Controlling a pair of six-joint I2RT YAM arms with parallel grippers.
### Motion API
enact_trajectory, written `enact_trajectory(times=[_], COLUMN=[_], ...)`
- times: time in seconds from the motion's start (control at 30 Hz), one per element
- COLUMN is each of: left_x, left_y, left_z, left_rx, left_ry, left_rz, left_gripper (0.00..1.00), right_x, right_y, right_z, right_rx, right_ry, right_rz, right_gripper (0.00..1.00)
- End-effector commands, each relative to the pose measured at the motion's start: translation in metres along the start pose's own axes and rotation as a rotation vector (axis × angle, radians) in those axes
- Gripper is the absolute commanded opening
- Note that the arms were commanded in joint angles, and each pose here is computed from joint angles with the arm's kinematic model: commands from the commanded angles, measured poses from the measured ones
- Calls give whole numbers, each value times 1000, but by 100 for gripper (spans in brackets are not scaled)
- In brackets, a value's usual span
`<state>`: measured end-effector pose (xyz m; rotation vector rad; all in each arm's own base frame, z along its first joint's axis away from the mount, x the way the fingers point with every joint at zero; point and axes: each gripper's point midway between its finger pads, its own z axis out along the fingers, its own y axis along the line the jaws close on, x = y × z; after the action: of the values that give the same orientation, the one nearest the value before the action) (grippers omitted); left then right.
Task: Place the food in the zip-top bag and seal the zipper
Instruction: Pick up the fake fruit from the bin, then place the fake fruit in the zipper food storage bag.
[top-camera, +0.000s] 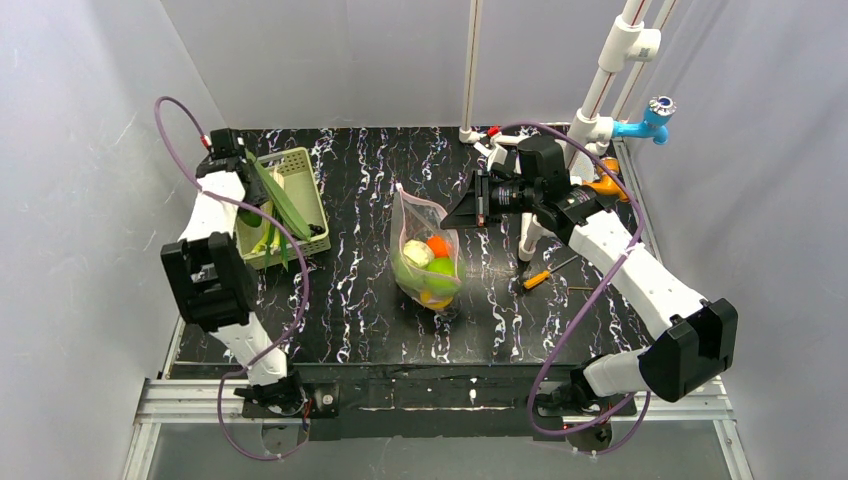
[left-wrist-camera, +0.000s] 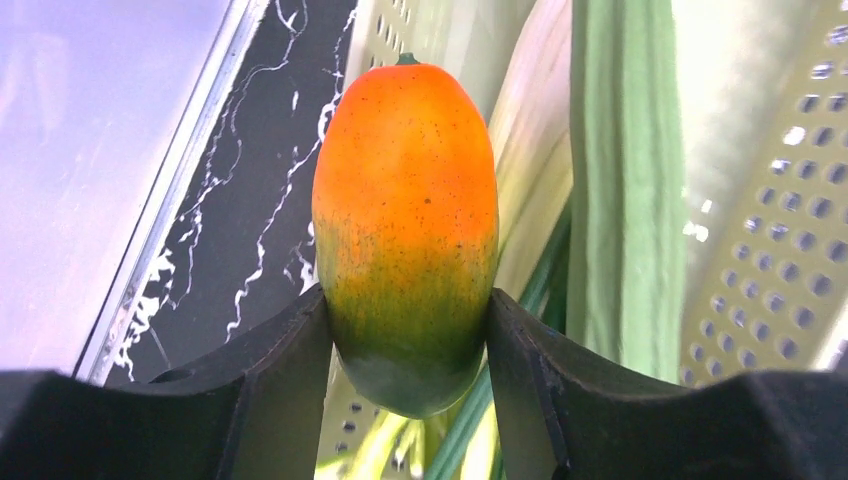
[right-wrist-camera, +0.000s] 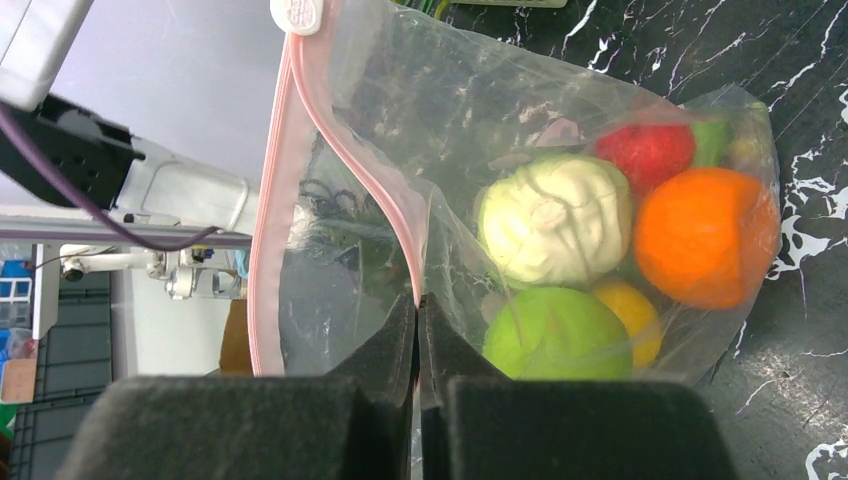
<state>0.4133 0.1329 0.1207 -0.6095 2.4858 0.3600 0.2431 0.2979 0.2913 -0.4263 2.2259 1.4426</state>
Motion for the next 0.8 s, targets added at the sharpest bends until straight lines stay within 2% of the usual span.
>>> enact_trajectory(times=[0.0, 0.1, 0.2, 0.33, 0.43, 0.53, 0.63, 0.77], left_x=[-21, -27, -29, -27, -23, -3, 31, 77], left_y=[6, 1, -18, -61, -96, -127, -152, -166], left_z=[-68, -99, -137, -202, -265, -348, -423, -484], left_rx=[62, 144, 308, 657, 997, 1333, 1583, 1795], left_ry=[-135, -188, -227, -272, -328, -400, -473, -582], left_rz=[-73, -92, -157, -238, -233, -107, 64, 236], left_gripper=[6, 6, 6, 6, 6, 7, 8, 12], right_x=[-10, -11, -11, -12, -10, -7, -4, -3], right_y=[4, 8, 11, 15, 18, 17, 19, 19], right_z=[-7, -8, -11, -15, -19, -20, -18, -14], right_rx=[-11, -15, -13, 6, 23, 41, 53, 74], right_ry=[-36, -41, -50, -61, -64, -70, -66, -79], right_rz=[-2, -3, -4, -3, -3, -1, 2, 7], right_gripper=[1, 1, 1, 1, 1, 1, 1, 1])
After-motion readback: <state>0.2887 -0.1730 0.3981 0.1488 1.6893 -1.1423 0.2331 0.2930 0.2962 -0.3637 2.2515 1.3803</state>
